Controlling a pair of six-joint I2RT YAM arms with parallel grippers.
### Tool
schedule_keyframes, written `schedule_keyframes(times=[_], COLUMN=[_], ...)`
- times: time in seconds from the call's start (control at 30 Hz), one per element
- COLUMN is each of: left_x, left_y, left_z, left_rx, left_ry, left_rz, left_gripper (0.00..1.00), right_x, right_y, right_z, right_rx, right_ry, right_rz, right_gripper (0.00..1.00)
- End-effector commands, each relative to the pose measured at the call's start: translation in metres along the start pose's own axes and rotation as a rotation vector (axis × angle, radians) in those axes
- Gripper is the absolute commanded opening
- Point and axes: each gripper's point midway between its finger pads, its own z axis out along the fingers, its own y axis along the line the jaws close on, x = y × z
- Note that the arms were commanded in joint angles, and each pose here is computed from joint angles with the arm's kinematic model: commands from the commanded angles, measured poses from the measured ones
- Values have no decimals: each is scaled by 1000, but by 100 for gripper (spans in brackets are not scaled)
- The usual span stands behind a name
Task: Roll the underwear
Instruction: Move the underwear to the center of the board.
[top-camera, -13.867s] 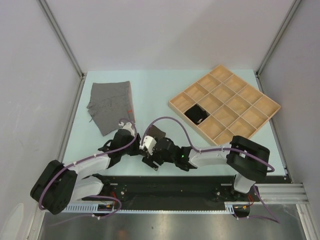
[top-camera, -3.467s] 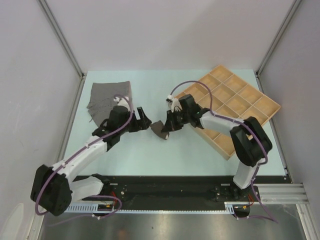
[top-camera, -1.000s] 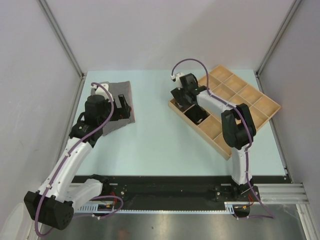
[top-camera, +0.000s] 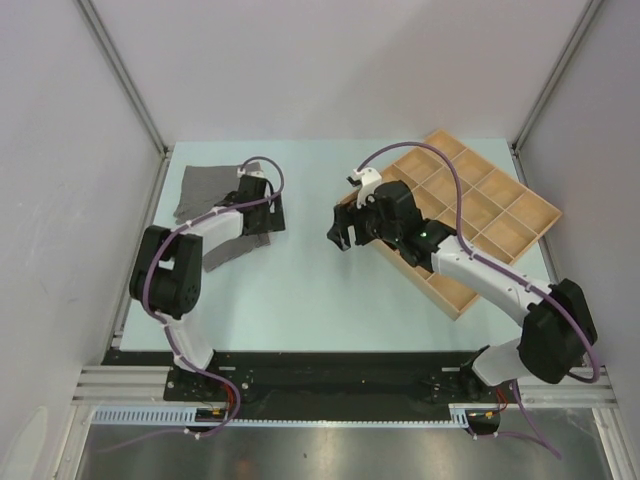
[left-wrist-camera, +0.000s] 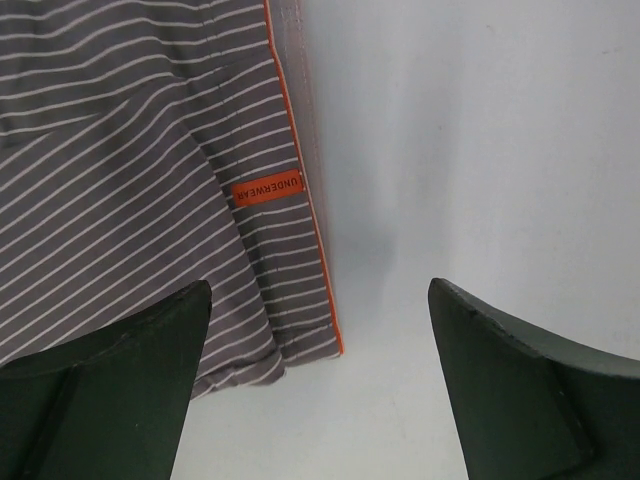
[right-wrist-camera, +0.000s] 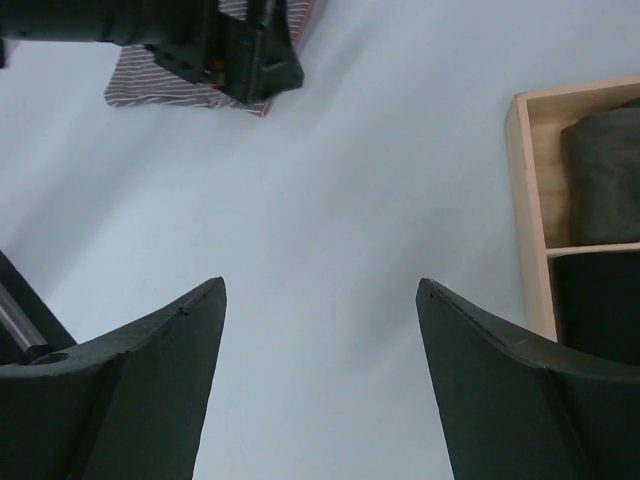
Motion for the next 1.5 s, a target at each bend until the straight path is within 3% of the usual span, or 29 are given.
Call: schedule_keyframes(times=[0.0,0.33,0.57,0.8,1.0,1.1,1.23,1.37,1.47], left_x=[-12,13,80,146,198,194,161,130,124], left_y=[-7,-40,-71,-105,-98,-101,-91,-58,-38], left_z=[17,16,4,-37,-78,-109,-159,-186,-191], left_rx=[5,117,142,202,260,327,369,300,249], left_ry=[-36,-28,38,39,27,-50,-184,-299,-292], left_rz=[-61,-117,-52,76,127,133,63,-49,-83], left_gripper=[95,93,92,92,92,93,93,96,97], right_x=[-30,-26,-10,10,22,37,64,86,99], right_y=[15,16,18,13,10,9,14,34,55], right_z=[-25,-29,-10,3,4,8,18,34,45], right_rx=[-34,-28,-43,-18,-5,-2,-10,-44,-74], right_ry=[-111,-108,-50,13,37,68,134,196,222], right_rz=[-2,14,30,58,76,86,117,128,57], right_gripper=[81,81,80,80,80,80,74,65,59])
